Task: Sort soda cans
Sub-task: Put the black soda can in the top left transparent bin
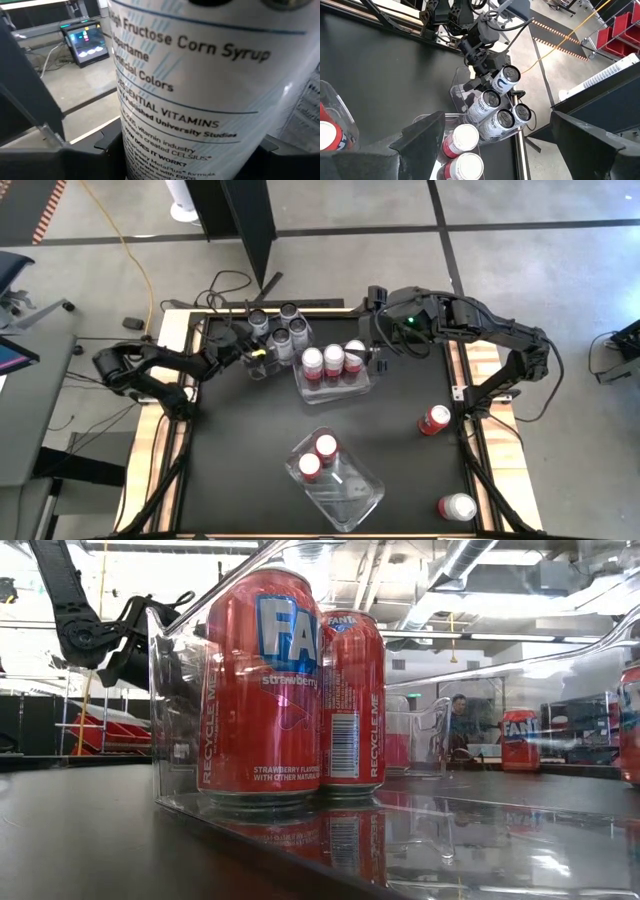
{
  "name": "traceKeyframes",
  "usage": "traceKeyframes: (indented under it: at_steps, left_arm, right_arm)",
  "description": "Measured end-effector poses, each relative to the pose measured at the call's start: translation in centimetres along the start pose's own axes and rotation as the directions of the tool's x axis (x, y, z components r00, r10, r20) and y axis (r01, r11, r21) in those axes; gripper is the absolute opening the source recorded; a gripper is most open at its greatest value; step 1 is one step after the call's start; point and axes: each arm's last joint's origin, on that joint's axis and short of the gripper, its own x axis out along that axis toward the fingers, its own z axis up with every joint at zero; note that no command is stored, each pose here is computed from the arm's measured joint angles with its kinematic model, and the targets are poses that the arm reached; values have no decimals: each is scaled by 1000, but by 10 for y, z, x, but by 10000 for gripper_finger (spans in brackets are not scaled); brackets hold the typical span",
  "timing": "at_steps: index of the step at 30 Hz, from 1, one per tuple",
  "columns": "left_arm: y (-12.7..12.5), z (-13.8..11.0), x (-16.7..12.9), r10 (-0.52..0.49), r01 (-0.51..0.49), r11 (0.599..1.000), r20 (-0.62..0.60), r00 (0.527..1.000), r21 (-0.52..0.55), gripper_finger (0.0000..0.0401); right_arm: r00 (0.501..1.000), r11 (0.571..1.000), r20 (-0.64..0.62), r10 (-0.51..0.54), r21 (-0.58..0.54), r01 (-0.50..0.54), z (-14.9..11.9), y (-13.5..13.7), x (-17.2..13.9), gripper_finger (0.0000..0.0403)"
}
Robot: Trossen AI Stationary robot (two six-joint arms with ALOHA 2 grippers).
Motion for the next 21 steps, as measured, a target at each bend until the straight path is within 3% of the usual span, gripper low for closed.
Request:
traceKeyframes:
  at_steps: [18, 21]
  left_arm:
    - [2, -2, 0, 17, -18, 1000, -11, 1000, -18, 240]
    - [2, -2, 0, 17, -18, 1000, -17, 1000, -21, 265]
  right_arm:
    - [1000, 1000, 2, -1, 0, 1, 0, 0, 0, 377]
    - [1000, 1000, 2, -1, 0, 1, 0, 0, 0, 377]
